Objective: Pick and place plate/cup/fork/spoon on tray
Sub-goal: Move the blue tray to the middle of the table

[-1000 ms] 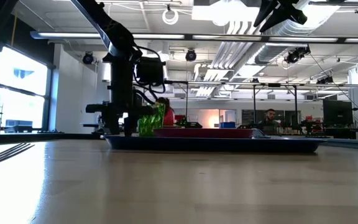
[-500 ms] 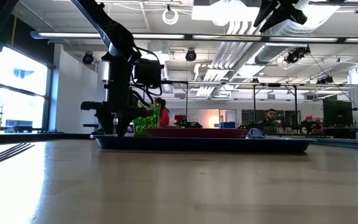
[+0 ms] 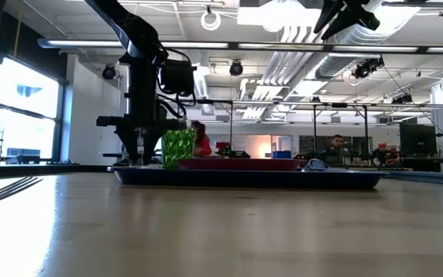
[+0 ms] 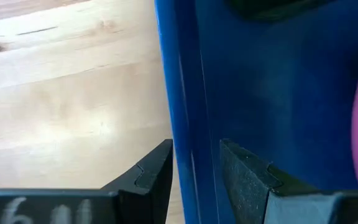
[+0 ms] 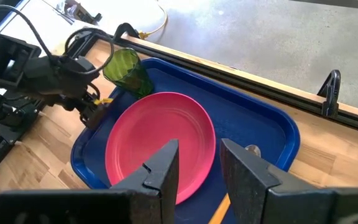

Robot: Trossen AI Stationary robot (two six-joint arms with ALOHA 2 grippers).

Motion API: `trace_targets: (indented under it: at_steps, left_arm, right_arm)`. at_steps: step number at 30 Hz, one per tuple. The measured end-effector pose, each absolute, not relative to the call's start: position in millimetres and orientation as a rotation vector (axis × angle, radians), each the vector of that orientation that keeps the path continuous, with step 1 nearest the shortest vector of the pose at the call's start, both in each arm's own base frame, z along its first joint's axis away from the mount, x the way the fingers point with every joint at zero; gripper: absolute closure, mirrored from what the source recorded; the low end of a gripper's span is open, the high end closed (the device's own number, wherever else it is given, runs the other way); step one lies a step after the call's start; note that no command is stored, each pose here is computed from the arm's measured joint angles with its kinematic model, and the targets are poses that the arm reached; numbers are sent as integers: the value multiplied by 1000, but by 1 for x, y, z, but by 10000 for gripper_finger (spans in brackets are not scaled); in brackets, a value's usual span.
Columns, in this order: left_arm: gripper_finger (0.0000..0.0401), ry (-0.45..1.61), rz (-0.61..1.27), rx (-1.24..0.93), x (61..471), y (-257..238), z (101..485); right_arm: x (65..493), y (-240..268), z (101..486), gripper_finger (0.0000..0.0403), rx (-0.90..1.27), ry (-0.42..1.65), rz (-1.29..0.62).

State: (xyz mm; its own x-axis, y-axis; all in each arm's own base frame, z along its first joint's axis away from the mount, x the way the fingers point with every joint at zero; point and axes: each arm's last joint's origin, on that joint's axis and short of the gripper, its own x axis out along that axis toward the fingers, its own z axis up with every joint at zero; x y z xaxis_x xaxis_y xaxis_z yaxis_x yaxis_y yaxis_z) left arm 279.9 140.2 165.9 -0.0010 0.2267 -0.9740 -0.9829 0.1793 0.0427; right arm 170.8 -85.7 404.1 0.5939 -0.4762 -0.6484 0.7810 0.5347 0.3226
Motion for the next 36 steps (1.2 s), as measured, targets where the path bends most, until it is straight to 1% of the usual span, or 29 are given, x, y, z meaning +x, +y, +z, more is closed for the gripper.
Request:
trace_targets:
  at_steps: [6,13,20,25,29,36]
  left_arm:
    - [281,1138,1126,-927,278,138,175]
    - [281,1198,1062,-949,271,130,187]
    - [281,1260,1003,-902,257,113,210]
    - [281,1205,909,-838,247,100,237]
    - [281,1137,815,-773,236,87,261]
    - [281,1056,651,-625,218,67,291]
  right_arm:
    - [171,-85,404,293,649,533,-777]
    - [172,-83,403,293,702,557,-688]
    - [167,-74,393,293,862,698,-647]
    - [168,-58,384,293,971,817,-703]
    - [181,-43,378,293,1055,865,-722]
    - [219,-12,354,293,1085,967,-809]
